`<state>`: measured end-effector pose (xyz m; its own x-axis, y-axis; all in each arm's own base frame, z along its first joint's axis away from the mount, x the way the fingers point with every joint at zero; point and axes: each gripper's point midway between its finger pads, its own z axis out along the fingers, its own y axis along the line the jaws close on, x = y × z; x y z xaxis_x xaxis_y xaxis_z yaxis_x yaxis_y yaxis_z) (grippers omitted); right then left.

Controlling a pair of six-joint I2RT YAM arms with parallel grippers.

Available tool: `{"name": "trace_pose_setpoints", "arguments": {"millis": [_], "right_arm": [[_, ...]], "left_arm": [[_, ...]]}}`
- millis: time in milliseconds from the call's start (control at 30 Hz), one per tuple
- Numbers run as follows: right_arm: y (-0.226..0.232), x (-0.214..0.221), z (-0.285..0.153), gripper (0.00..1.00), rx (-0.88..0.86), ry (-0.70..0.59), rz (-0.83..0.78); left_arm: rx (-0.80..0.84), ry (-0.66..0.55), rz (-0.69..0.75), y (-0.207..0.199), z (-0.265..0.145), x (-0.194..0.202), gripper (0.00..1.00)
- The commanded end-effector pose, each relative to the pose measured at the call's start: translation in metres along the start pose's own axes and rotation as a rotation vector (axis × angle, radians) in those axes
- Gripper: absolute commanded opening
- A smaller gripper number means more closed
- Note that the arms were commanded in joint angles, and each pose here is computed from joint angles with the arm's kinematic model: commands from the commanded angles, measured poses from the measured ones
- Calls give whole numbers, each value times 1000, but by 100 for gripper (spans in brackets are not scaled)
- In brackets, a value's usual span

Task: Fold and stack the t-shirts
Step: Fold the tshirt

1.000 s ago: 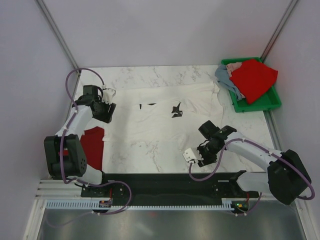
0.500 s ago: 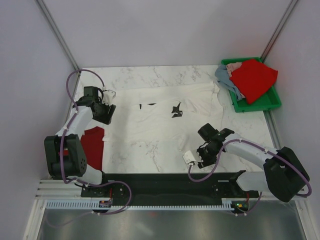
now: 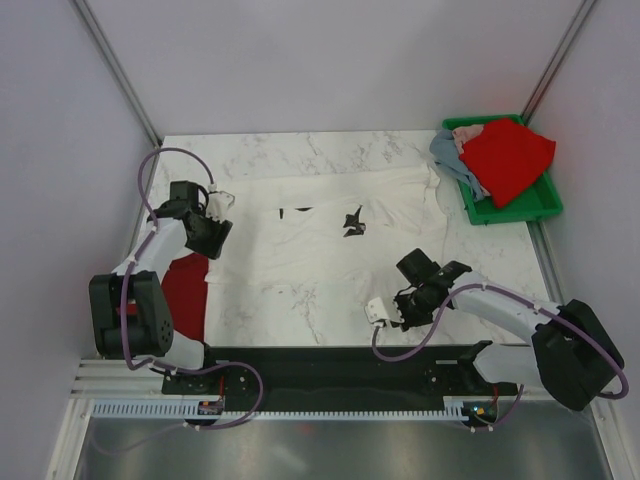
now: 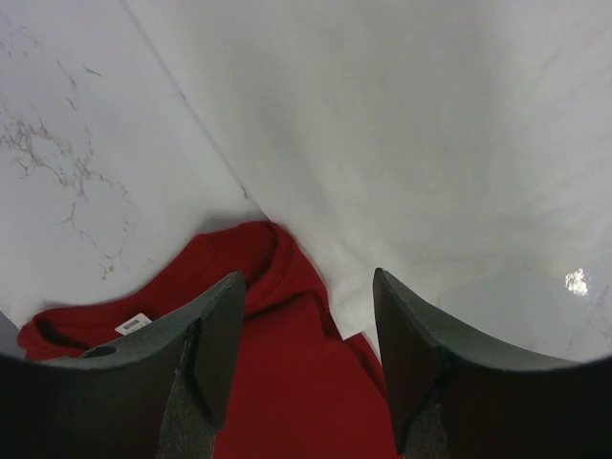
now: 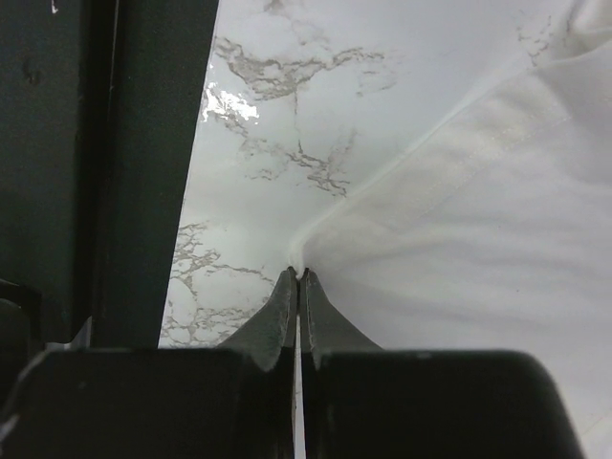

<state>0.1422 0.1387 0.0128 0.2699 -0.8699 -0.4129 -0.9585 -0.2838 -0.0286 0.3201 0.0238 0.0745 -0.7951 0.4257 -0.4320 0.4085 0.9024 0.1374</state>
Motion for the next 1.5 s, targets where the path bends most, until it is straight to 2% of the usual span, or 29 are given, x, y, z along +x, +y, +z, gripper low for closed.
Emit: {"name": "trace_pose_setpoints", "arguments": {"millis": [0,200,467,667,1300,1400,1467], "right_arm": [[-5,5,-5,0,70,24,12],[1,6,-3,0,65,23,78],[-8,5,-2,0,81,29,98],[-15,3,-1,0,85,25,111],[-18,1,1,0,85,22,147],[-17,2,1,0,85,22,156],[-17,1,2,0,85,18,161]], "left_arm": [[-10,18,111,1,-13,11,63],[42,107,153,-10,-5,39,57],[129,135,199,-30,-5,52,46],[166,188,236,-41,3,68,45],[158,231,245,-33,30,70,43],[153,237,252,-34,34,73,40],[144,247,252,-33,38,76,32]]}}
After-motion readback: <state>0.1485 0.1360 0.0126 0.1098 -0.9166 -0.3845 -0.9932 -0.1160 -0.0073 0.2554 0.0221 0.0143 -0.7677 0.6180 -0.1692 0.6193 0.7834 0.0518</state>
